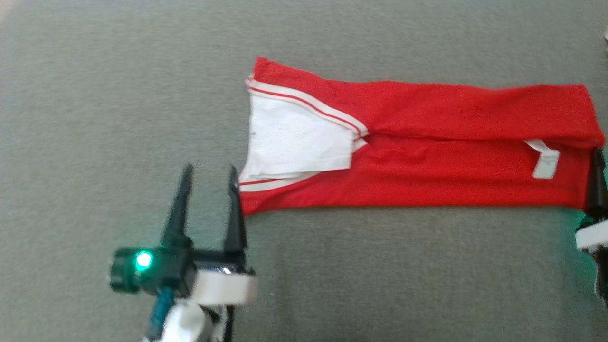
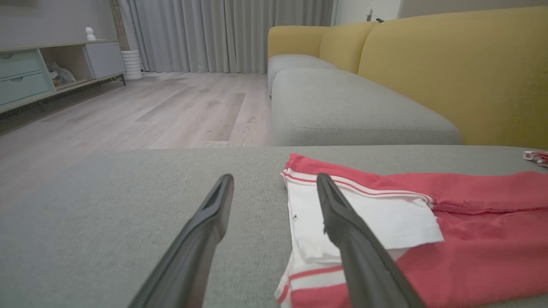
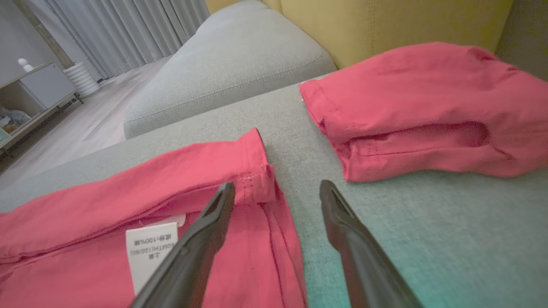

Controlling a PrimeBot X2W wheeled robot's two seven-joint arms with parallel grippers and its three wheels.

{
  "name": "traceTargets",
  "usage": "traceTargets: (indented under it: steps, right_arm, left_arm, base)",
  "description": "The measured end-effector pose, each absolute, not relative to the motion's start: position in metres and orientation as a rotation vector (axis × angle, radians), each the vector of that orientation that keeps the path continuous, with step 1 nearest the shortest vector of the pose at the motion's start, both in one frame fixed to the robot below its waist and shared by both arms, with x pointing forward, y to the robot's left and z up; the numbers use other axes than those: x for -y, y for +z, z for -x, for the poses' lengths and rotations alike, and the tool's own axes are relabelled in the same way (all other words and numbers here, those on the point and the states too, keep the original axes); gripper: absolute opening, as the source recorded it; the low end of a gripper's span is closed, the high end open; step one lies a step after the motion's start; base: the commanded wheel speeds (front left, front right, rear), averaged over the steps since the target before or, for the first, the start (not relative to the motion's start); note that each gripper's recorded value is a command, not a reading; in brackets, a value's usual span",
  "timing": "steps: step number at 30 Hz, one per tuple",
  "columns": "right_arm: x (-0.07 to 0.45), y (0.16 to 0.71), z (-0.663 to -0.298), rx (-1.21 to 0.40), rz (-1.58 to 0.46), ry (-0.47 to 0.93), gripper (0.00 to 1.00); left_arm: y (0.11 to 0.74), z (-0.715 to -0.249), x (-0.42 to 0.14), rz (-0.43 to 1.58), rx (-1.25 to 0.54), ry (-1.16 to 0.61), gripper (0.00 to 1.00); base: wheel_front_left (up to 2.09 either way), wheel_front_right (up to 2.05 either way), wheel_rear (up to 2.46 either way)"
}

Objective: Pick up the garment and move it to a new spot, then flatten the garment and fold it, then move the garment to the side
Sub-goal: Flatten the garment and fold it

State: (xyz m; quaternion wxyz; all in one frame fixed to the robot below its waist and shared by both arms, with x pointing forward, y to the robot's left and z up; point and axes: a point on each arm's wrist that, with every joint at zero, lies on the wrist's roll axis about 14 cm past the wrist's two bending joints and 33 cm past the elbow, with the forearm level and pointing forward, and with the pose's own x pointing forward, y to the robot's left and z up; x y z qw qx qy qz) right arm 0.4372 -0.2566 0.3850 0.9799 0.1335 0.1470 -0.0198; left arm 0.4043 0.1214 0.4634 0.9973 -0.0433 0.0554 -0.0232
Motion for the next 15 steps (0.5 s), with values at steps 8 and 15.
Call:
traceTargets:
  steps: [8,15]
  right_arm:
    - [0.252,0.374,-0.471,-0.374,-0.252,-0.064,1.0]
    - [0.235,0.347,-0.462,-0.533,-0.311,-0.049,0.69]
  left_arm:
    - [0.473,-0.379,-0.12,0.111,-0.072,-0.025,1.0]
    - [0.477,-0.383,-0.131,0.095,-0.043,-0.01,1.0]
  base:
    - [0.0,0.0,0.0]
    - [0.0,0.0,0.0]
